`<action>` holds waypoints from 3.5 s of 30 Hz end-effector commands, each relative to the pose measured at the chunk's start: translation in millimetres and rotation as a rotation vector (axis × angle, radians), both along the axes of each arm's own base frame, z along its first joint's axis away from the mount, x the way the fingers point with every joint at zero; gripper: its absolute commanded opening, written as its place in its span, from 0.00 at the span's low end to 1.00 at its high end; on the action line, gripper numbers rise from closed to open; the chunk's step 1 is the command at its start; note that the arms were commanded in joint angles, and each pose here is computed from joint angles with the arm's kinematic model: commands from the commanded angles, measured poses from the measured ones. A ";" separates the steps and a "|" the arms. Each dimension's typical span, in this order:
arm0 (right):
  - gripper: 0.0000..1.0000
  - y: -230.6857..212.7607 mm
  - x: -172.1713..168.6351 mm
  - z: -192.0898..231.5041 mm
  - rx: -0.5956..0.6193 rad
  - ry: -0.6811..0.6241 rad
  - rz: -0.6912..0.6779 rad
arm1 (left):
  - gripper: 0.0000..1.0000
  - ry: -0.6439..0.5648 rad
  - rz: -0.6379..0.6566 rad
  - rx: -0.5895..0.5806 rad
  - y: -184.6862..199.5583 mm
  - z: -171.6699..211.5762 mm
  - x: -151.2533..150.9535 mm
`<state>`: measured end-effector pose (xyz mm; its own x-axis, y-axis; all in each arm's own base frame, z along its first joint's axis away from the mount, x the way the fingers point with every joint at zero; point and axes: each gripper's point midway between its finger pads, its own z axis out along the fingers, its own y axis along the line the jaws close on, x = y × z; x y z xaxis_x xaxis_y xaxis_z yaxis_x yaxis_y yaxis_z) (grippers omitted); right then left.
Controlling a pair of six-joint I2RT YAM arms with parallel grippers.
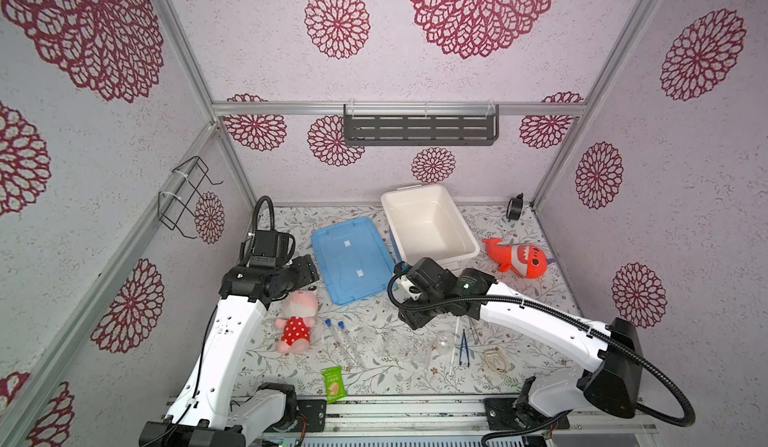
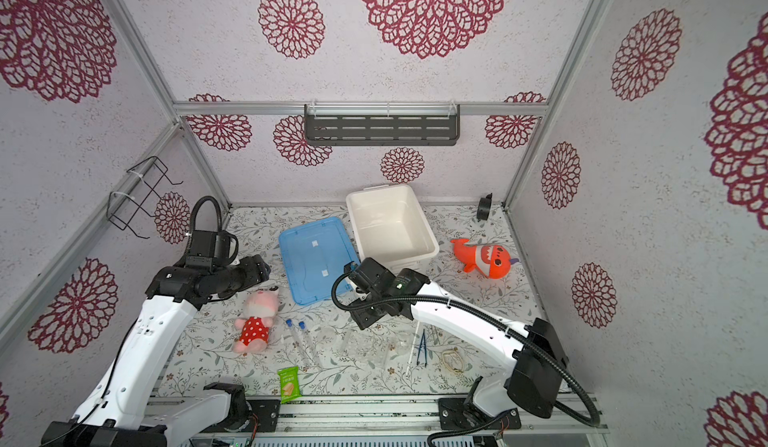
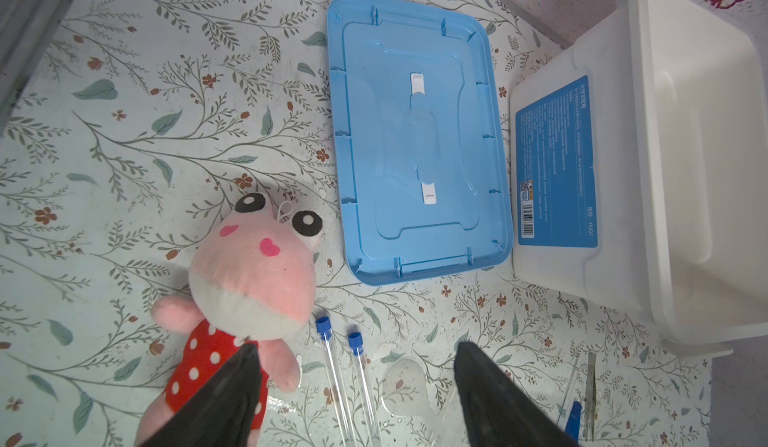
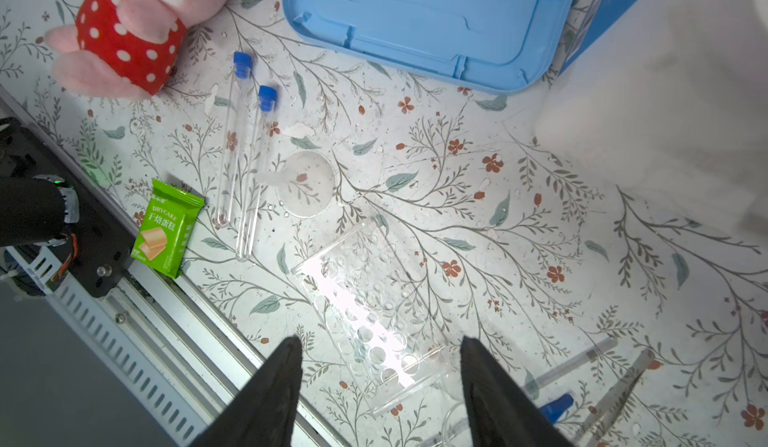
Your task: Organize the chemistry lab equipment
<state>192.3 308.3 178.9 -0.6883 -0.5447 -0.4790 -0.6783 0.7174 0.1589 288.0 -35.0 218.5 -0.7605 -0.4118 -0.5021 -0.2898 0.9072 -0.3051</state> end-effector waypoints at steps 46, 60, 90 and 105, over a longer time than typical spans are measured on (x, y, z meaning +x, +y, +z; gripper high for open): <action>0.52 178.4 16.5 -105.9 -0.172 0.181 0.054 | 0.70 0.038 0.312 -0.138 58.3 -28.8 -34.6; 0.34 182.9 25.0 -144.1 -0.262 0.194 -0.013 | 0.71 0.042 0.263 -0.124 54.9 -33.9 -38.0; 0.23 189.0 28.9 -33.8 0.094 -0.035 -0.014 | 0.70 0.022 0.095 -0.328 11.3 -20.3 -35.3; 0.21 141.6 -2.7 39.9 0.322 -0.247 0.002 | 0.69 -0.004 0.054 -0.488 -13.0 -12.1 -32.7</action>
